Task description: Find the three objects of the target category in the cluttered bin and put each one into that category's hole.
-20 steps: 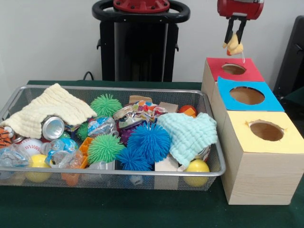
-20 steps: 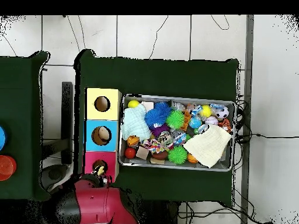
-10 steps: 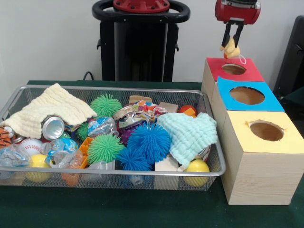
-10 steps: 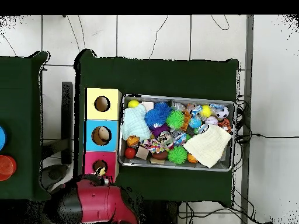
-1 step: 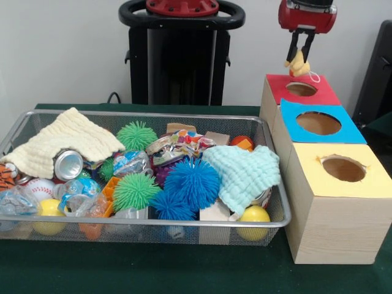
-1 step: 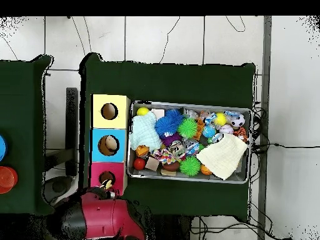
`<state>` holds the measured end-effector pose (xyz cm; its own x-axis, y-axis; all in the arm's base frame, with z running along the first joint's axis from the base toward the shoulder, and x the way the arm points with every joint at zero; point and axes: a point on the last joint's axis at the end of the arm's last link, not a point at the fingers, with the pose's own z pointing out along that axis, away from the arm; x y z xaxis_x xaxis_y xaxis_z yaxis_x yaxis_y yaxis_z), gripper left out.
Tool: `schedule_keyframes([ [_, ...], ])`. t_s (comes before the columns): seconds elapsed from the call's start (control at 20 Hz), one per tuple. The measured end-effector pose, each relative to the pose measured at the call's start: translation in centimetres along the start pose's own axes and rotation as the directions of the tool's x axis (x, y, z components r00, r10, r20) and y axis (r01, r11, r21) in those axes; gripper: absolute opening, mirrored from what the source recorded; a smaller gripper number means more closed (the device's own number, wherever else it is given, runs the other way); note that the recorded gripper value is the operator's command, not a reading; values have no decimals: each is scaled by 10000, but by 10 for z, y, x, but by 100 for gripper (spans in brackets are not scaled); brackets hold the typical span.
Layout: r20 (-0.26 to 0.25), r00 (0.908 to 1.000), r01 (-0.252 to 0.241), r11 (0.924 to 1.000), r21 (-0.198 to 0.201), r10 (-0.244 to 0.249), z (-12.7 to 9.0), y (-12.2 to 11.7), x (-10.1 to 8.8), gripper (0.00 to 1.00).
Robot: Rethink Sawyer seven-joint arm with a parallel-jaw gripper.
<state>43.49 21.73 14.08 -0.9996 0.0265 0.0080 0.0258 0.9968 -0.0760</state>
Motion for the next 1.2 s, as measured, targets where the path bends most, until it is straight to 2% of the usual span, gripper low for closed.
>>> schedule_keyframes([
  [0.6, 56, 10000, -59, 10000, -57, 59, 0, 4, -1, 0],
  [1.0, -89, 10000, -33, 10000, 23, 33, 12, 5, -2, 0],
  [1.2, -2, 10000, -50, 10000, 39, 50, 19, 5, -4, 0],
])
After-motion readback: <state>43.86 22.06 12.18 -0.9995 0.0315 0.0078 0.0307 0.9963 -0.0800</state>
